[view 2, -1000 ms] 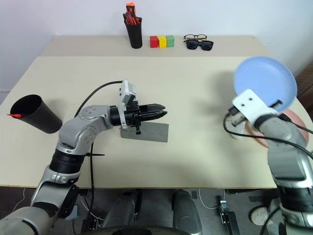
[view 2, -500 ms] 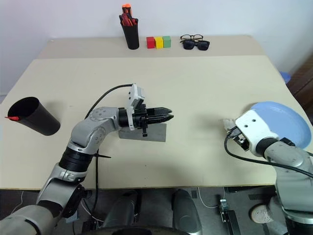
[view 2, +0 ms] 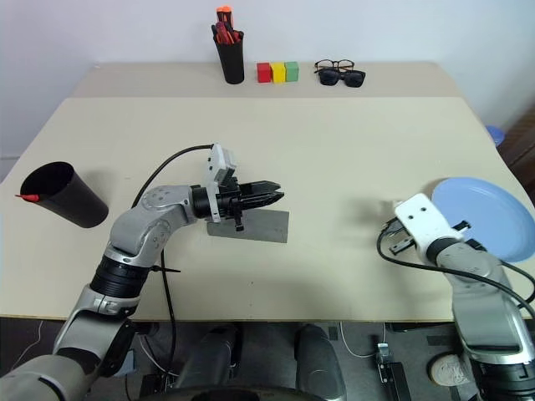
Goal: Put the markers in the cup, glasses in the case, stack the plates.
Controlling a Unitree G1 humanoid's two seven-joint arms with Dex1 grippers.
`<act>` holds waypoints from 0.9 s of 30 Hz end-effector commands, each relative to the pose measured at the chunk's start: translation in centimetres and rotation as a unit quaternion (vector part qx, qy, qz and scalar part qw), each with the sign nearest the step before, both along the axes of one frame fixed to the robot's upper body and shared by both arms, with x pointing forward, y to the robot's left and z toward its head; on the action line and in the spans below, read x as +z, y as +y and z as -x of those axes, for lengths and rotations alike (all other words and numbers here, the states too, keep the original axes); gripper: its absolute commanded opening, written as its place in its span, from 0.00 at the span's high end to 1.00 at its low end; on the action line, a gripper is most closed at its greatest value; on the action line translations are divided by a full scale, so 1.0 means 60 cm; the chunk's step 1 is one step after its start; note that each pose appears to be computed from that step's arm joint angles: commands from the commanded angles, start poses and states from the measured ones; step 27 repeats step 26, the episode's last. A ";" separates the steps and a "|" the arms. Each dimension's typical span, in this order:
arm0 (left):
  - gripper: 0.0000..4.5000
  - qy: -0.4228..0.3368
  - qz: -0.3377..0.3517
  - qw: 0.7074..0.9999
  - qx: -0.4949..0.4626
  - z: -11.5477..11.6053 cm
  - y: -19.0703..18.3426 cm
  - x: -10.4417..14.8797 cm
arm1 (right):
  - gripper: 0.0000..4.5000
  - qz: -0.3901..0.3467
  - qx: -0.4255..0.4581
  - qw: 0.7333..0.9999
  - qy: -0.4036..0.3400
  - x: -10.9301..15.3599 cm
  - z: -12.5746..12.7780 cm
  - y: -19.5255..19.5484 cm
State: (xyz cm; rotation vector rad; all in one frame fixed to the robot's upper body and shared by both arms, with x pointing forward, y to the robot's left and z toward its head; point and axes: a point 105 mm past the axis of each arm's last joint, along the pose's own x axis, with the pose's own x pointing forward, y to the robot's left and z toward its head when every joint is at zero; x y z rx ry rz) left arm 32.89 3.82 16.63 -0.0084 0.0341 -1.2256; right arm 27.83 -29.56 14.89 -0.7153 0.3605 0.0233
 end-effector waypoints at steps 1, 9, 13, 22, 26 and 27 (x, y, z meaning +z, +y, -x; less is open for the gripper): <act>0.79 -0.031 0.006 0.998 0.048 -0.020 0.028 0.015 | 0.98 0.058 -0.075 0.994 -0.055 0.063 0.018 -0.050; 0.79 -0.100 -0.020 0.966 0.237 -0.068 0.118 0.012 | 0.49 0.140 -0.123 0.982 -0.042 0.060 0.015 -0.093; 0.79 -0.145 -0.059 0.919 0.362 -0.066 0.192 0.002 | 0.49 0.034 -0.053 0.992 -0.106 0.075 -0.041 -0.046; 0.79 -0.135 -0.058 0.878 0.456 -0.005 0.253 -0.009 | 0.49 -0.176 0.248 0.949 -0.085 0.072 -0.092 0.136; 0.79 -0.130 -0.054 0.870 0.473 0.005 0.255 -0.007 | 0.49 -0.186 0.275 0.941 -0.073 0.058 -0.125 0.156; 0.79 -0.130 -0.054 0.870 0.473 0.005 0.255 -0.007 | 0.49 -0.186 0.275 0.941 -0.073 0.058 -0.125 0.156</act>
